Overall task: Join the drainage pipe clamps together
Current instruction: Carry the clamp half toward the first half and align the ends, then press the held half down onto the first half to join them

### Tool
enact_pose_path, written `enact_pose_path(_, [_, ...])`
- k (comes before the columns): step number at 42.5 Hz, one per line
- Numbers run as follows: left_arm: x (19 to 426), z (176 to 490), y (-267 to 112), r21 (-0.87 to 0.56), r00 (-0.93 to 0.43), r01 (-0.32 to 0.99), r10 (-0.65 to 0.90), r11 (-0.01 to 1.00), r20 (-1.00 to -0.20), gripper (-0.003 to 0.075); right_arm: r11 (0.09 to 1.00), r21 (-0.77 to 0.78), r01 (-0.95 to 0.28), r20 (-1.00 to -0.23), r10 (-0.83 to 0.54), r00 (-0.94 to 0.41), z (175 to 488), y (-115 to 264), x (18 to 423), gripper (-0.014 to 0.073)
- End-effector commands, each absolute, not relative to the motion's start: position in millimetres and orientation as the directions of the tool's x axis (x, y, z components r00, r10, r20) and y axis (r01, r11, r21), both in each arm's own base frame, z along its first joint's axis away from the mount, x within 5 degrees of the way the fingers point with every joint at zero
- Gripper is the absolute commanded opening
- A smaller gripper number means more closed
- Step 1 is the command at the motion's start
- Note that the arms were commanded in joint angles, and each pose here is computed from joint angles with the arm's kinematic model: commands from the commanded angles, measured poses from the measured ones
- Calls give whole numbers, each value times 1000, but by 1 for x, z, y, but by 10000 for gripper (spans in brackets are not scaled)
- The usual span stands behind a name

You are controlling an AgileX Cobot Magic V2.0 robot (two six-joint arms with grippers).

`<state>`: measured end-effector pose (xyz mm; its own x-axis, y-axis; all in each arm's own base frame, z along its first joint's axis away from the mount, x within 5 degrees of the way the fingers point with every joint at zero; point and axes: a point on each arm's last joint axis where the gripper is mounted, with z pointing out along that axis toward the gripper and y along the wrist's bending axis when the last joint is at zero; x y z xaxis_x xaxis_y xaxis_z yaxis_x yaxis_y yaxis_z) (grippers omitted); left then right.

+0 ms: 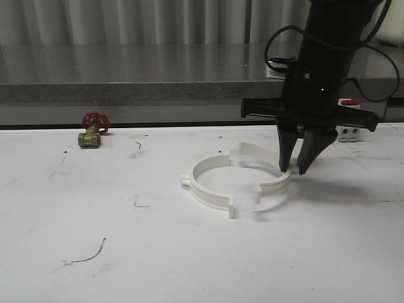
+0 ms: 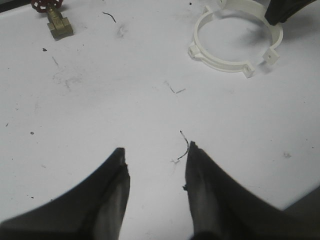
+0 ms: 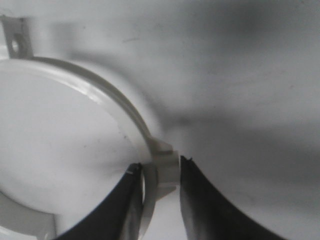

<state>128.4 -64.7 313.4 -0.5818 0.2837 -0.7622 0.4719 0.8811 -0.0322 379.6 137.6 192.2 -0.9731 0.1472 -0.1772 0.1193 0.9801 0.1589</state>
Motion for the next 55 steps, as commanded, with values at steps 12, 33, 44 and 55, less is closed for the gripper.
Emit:
enact_pose_path(12, [131,328,-66,-42,-519,467,235,883,-822,273,969,204,137,-256,188,-948,217,139,384,207])
enact_pose_path(33, [131,328,-66,-42,-519,467,235,883,-822,273,968,209,142,-253,193,-948,212,146,384,209])
enact_pose_path(44, [131,328,-66,-42,-519,467,235,883,-822,273,964,219,151,-238,203,-950,205,148,386,209])
enact_pose_path(55, [131,328,-66,-42,-519,467,235,883,-822,273,964,224,144,-242,198,-950,205,151,385,209])
